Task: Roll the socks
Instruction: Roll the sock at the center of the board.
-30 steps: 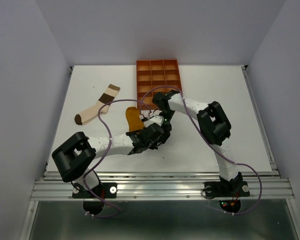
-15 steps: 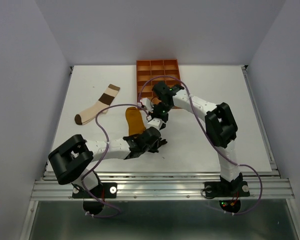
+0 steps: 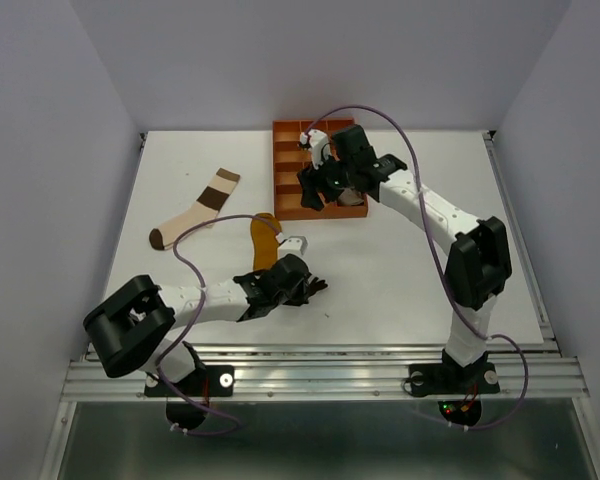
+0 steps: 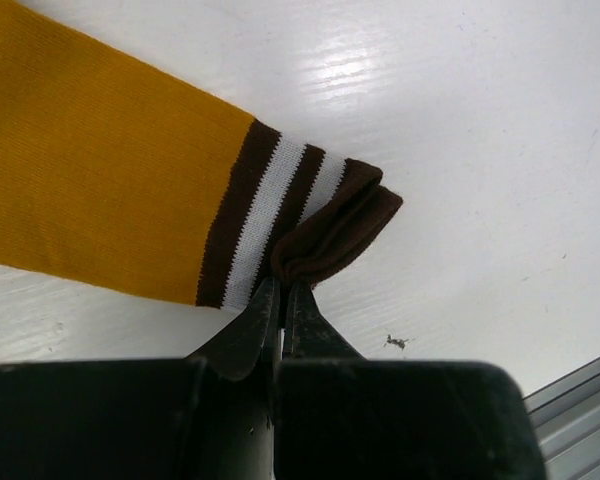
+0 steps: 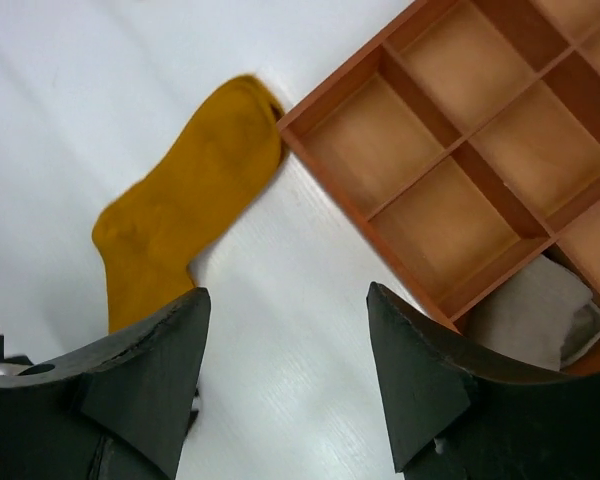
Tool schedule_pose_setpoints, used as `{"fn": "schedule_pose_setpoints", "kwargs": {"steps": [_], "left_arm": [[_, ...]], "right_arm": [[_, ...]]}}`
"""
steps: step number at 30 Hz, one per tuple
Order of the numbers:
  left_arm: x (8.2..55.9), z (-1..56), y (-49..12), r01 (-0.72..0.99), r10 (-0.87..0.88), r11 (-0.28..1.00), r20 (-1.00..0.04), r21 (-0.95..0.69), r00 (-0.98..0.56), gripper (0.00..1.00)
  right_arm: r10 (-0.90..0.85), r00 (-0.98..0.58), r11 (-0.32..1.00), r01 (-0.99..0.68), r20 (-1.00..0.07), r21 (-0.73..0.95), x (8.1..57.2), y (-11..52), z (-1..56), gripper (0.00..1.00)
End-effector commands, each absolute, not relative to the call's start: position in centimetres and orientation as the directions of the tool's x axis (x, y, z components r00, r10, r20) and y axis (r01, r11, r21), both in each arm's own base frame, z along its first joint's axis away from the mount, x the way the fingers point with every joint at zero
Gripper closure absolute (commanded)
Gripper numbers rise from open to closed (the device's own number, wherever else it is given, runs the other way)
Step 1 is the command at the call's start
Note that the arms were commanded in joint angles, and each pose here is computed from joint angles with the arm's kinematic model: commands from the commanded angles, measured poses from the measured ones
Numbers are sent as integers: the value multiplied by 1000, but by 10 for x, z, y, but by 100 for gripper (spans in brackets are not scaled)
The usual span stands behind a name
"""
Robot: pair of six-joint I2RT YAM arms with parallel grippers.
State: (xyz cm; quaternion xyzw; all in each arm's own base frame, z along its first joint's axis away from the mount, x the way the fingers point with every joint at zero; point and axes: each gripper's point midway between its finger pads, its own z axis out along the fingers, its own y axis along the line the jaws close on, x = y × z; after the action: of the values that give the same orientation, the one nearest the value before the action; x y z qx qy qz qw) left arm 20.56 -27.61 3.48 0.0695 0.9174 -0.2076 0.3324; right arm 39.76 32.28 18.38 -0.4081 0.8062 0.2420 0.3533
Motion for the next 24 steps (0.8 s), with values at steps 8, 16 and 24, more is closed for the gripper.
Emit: {"fn": "schedule_pose_setpoints", "kwargs": {"steps": [8, 16, 24], "left_arm": [[218, 58, -268, 174, -191, 841, -583, -512, -790, 100], [220, 72, -252, 146, -255, 788, -534, -597, -806, 100], [225, 48, -238, 56, -240, 856, -491, -513, -838, 100]], "right_arm": [[-141, -527, 760, -600, -838, 250, 411, 313, 189, 30], [-147, -532, 697, -654, -834, 294, 379, 311, 164, 30], [-164, -513, 579, -742, -842, 339, 346, 318, 159, 35]]}}
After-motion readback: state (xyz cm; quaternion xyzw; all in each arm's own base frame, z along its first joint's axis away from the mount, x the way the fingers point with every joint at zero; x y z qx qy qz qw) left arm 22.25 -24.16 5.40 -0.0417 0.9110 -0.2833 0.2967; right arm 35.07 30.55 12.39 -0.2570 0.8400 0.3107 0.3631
